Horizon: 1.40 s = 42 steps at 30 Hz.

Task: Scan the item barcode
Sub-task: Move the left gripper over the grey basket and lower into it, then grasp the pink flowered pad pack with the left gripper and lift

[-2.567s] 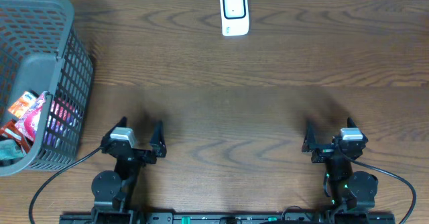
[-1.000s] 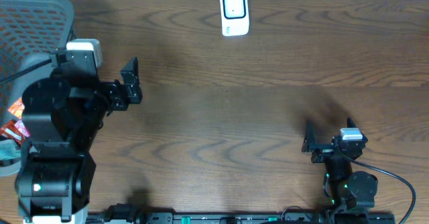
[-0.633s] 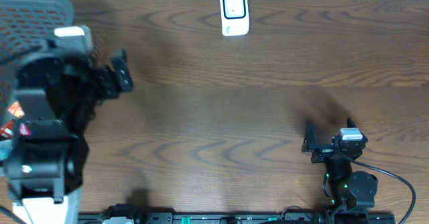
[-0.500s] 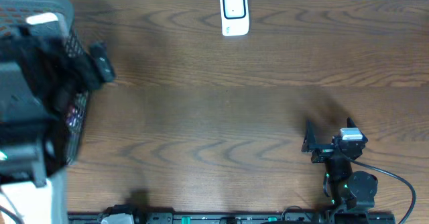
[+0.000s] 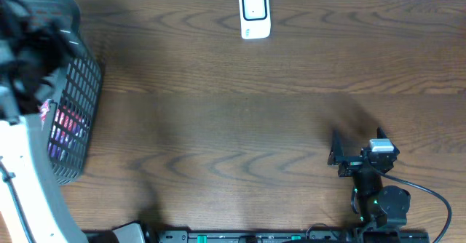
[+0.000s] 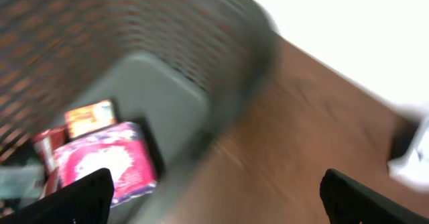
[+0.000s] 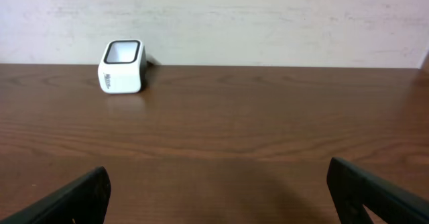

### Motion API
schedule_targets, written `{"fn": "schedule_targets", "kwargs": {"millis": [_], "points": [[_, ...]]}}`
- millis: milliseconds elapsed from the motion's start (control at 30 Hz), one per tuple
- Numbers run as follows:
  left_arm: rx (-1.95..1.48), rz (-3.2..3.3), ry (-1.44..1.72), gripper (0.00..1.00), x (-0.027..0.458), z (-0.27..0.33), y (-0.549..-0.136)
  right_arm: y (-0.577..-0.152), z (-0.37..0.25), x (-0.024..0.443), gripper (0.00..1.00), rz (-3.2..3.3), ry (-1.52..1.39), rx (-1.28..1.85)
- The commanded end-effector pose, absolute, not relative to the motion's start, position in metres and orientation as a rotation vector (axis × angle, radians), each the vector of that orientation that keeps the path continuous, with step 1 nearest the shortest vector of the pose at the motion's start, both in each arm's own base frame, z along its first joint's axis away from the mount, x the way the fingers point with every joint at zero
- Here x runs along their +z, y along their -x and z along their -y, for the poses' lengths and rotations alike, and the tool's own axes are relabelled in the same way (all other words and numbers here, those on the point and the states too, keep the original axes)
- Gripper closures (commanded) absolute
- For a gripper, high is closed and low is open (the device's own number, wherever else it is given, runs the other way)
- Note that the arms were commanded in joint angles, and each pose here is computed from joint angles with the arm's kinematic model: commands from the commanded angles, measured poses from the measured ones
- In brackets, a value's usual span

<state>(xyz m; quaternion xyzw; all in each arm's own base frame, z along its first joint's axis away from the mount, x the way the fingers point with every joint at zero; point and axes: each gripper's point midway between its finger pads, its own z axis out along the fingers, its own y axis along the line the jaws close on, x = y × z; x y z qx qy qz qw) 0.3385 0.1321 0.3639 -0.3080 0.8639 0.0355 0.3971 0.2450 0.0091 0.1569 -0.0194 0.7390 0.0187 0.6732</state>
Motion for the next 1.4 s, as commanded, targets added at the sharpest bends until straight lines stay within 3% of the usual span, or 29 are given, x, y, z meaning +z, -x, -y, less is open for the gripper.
{"fn": "schedule_targets", "kwargs": {"millis": [0, 200, 800, 1367], "points": [[0.102, -2.047, 1.12, 0.02, 0.359, -0.188, -0.329, -0.245, -0.009, 0.157, 0.01, -1.658, 0.03, 0.056], [0.127, -1.963, 1.327, 0.02, 0.343, -0.235, -0.317, -0.245, -0.009, 0.157, 0.01, -1.659, 0.03, 0.056], [0.141, -2.102, 1.406, 0.02, 0.304, -0.232, -0.308, -0.245, -0.009, 0.157, 0.01, -1.658, 0.03, 0.056], [0.196, -2.346, 1.532, 0.02, 0.202, -0.251, -0.325, -0.245, -0.009, 0.157, 0.01, -1.659, 0.03, 0.056]]}}
